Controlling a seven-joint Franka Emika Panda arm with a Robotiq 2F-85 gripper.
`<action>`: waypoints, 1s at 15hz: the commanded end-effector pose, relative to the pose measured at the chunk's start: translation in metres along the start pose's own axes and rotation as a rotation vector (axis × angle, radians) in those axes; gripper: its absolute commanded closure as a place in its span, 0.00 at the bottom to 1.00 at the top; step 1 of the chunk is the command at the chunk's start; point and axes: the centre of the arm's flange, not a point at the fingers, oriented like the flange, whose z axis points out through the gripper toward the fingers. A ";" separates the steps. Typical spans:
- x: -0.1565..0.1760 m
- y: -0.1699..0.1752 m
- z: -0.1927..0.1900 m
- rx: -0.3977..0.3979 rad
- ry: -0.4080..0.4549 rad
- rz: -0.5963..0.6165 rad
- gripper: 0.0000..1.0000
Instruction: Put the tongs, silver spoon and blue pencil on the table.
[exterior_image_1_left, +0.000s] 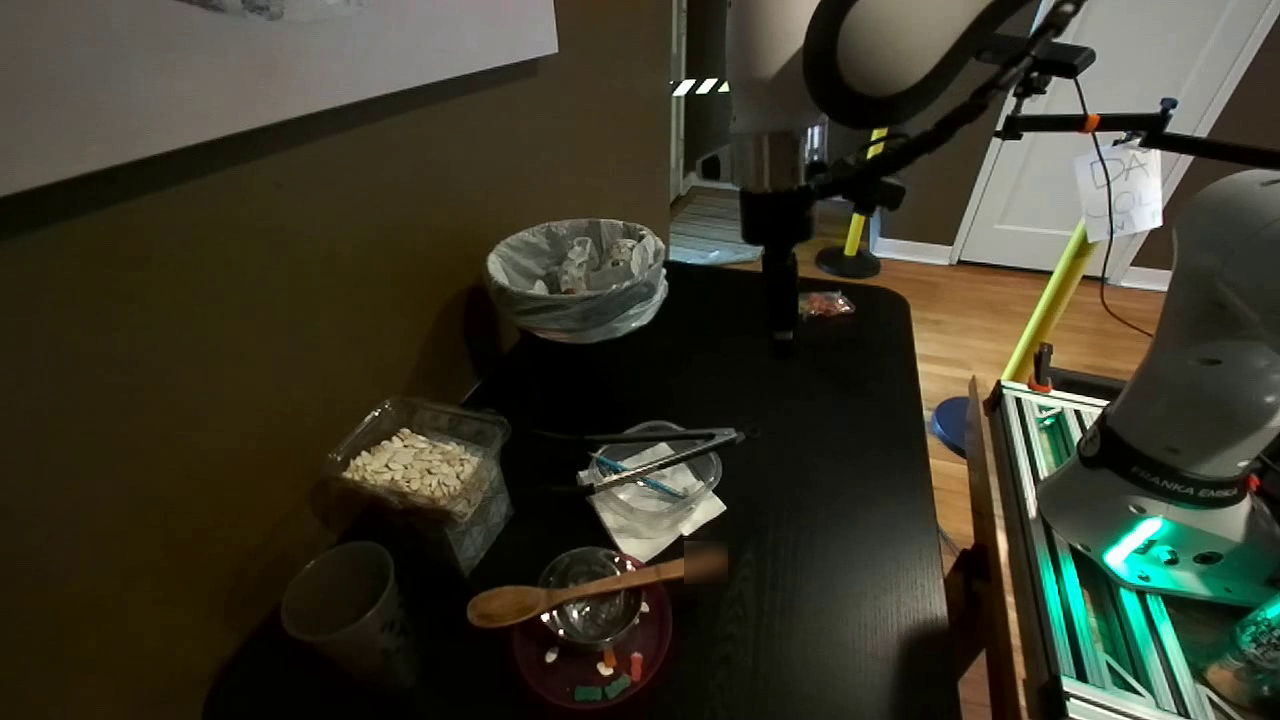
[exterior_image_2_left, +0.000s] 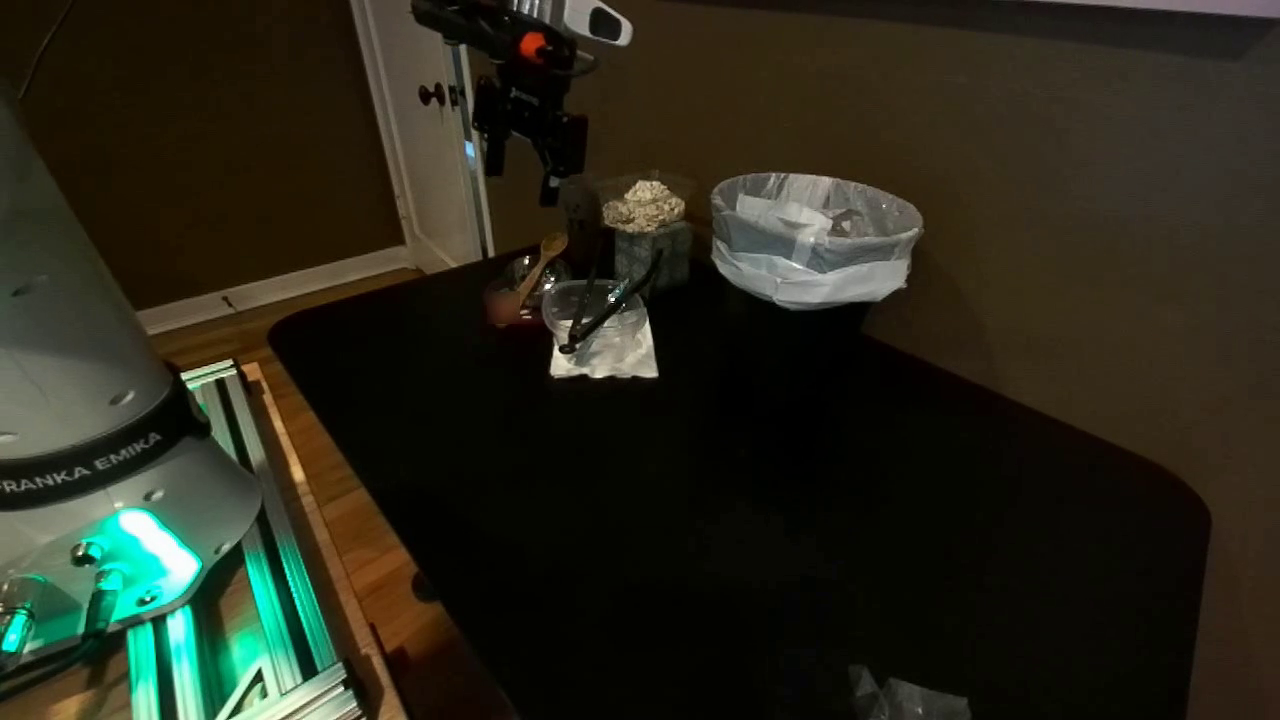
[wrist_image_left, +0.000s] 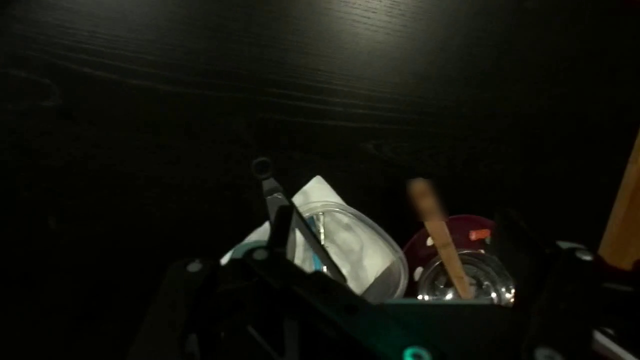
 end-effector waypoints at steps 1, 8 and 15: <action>0.002 -0.016 0.007 0.004 -0.011 -0.034 0.00; 0.004 -0.033 0.019 0.016 -0.024 -0.087 0.00; 0.025 -0.059 0.028 -0.043 0.176 -0.128 0.00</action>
